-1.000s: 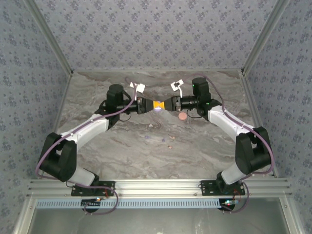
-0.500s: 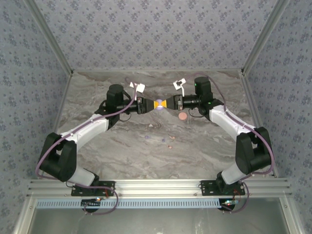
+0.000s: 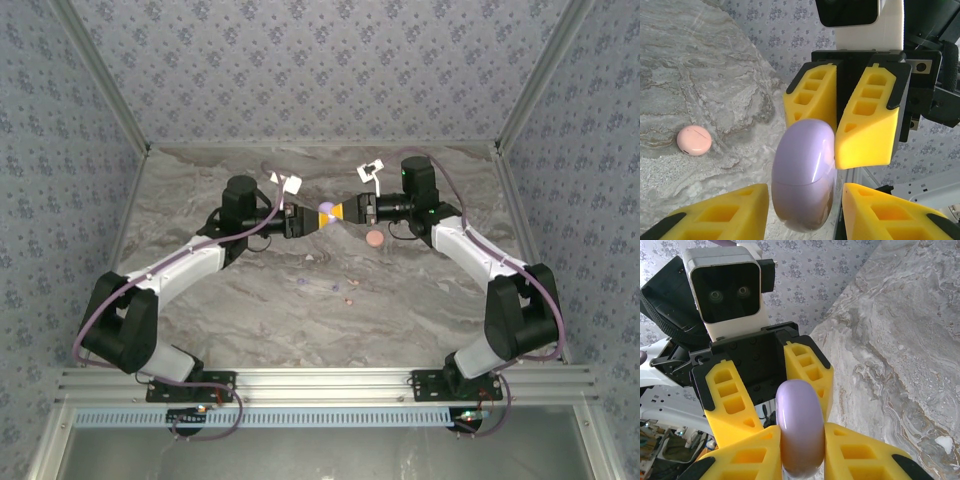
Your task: Insert the wireless bluetooth earbuds into the charging case
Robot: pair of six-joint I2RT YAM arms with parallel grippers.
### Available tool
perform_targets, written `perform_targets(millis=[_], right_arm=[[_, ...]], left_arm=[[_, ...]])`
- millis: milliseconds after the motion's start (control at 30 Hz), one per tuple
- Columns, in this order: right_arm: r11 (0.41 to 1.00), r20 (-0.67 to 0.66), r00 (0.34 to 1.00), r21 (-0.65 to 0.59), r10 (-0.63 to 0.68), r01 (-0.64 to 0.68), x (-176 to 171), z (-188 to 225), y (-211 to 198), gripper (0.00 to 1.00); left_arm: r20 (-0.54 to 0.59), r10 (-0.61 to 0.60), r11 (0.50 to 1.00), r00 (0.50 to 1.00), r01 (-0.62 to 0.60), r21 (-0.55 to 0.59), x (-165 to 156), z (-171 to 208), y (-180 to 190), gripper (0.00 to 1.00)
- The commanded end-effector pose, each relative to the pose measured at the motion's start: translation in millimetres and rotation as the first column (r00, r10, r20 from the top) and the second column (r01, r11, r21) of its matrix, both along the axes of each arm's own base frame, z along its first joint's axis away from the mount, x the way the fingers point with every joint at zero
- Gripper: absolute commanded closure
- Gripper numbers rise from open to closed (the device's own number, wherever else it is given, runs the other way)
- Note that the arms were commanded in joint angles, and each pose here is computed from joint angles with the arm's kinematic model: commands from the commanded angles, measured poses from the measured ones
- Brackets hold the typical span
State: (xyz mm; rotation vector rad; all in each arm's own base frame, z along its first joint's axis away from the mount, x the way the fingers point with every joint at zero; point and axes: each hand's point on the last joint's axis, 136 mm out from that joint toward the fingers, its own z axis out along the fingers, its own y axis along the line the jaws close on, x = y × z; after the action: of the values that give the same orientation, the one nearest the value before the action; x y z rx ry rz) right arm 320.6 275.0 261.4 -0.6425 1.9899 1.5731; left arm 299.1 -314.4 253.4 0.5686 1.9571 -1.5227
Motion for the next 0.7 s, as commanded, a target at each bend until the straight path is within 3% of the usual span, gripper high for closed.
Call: perform_targets(millis=[0,400,667], right_arm=[[1.0,0.041,0.999,0.023,0.014,-0.015,-5.3,17.5,2.4,0.75],[0.999,0.041,0.999,0.021,0.027,-0.027,-9.3,16.1,5.3,0.75],[1.0,0.034,0.999,0.003,0.013,-0.013,-8.0,11.9,4.0,0.71]], left_arm=[[0.054,-0.042,0.999,0.998,0.044,-0.029,-6.5,17.2,-5.3,0.58],[0.056,-0.041,0.999,0.998,0.042,-0.031,-6.3,17.5,-8.2,0.65],[0.053,-0.025,1.0,0.998,0.026,-0.017,-4.3,12.7,-9.5,0.87]])
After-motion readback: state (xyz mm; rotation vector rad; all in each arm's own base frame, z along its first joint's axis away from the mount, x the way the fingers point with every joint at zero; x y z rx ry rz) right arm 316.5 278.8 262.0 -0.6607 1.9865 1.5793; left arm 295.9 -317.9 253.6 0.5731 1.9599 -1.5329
